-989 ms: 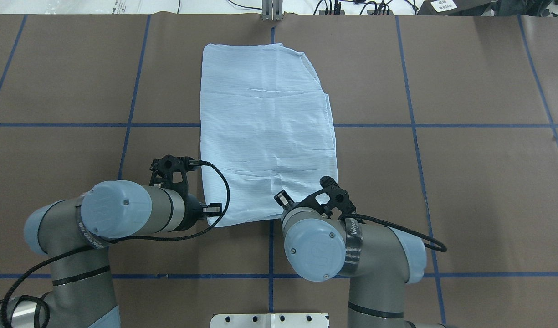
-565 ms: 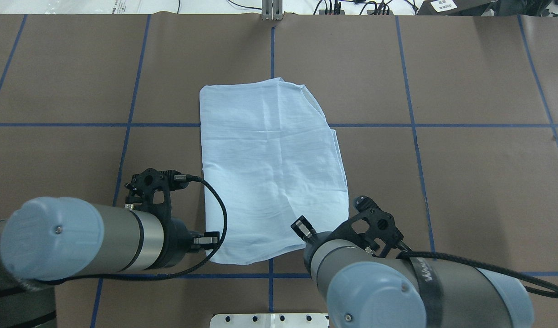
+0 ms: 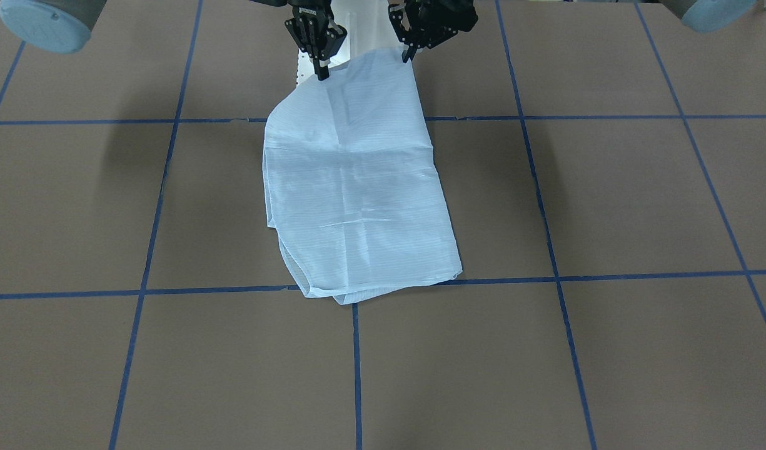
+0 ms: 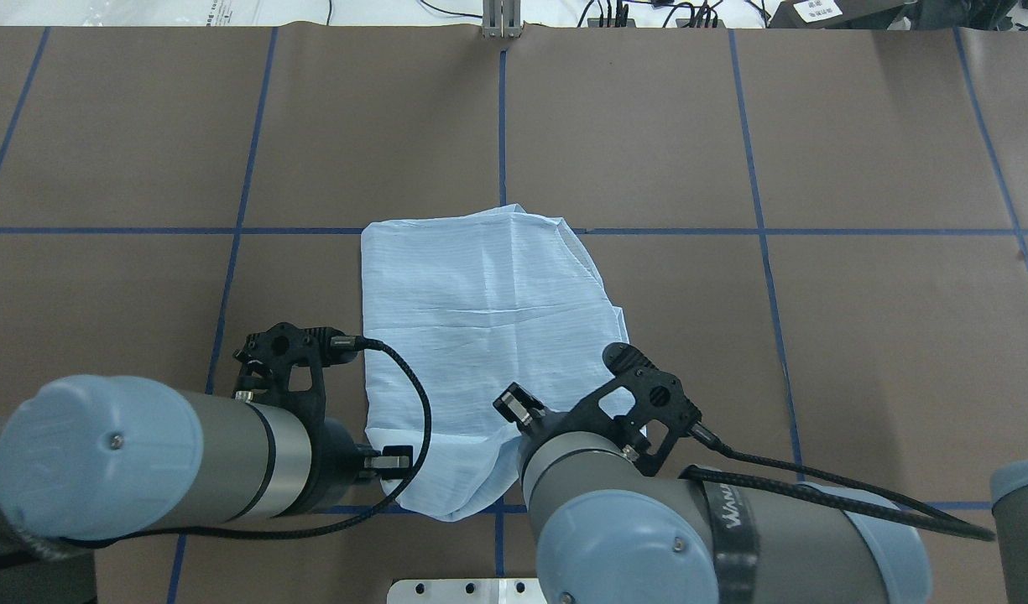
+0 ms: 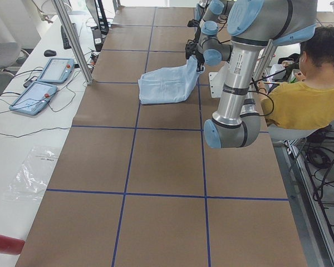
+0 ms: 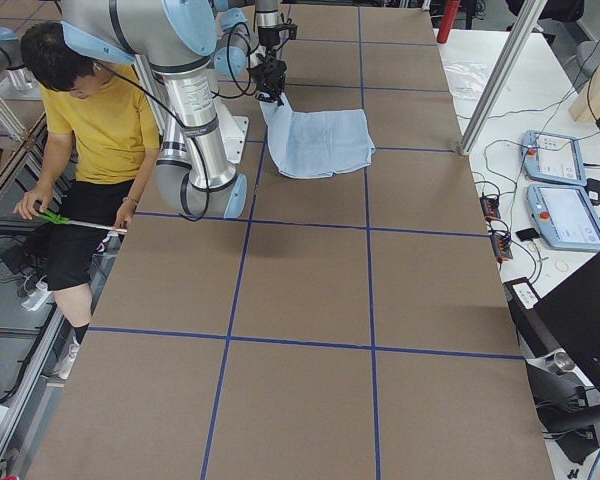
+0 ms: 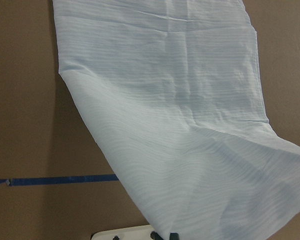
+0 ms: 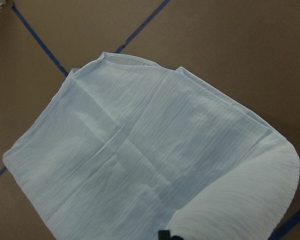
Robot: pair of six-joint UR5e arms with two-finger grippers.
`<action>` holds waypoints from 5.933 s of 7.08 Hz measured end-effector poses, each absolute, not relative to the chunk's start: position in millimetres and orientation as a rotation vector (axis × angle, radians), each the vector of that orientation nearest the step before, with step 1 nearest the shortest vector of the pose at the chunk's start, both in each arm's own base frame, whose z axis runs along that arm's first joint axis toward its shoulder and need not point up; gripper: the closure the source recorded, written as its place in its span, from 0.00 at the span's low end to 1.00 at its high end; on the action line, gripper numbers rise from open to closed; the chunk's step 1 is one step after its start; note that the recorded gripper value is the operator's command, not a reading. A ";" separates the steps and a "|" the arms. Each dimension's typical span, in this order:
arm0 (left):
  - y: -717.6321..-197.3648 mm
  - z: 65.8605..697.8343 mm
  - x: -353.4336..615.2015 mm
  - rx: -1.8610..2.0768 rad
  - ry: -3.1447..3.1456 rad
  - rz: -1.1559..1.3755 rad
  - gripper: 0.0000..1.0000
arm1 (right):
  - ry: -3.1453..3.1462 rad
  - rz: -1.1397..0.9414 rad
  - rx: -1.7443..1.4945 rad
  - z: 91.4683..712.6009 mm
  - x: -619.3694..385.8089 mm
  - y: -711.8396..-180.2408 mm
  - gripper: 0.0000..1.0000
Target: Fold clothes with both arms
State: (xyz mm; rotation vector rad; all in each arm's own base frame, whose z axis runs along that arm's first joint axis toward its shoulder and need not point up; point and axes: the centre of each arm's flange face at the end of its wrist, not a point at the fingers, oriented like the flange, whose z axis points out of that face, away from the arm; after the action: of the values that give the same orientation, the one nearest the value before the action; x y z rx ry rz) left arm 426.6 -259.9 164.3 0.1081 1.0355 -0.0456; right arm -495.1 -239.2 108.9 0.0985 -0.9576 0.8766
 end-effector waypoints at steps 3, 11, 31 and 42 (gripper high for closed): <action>-368.8 206.8 449.7 0.226 0.935 -0.103 1.00 | -0.977 0.868 0.260 143.2 -548.0 -345.4 1.00; -543.1 273.2 497.3 0.366 0.874 -0.184 1.00 | -0.893 0.856 0.406 163.4 -617.2 -487.3 1.00; -667.1 318.2 515.3 0.408 0.745 -0.170 0.00 | -0.878 0.557 0.414 198.6 -549.3 -546.8 0.00; -611.4 313.9 415.1 0.436 0.885 -0.029 0.00 | -0.893 0.510 0.411 278.0 -580.7 -347.6 0.00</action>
State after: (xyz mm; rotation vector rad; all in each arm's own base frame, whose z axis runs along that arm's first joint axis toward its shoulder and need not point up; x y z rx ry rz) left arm 415.1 -611.4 313.9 0.4355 0.8845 -0.0291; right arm -580.7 -347.6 278.0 0.4107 -0.8927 0.5102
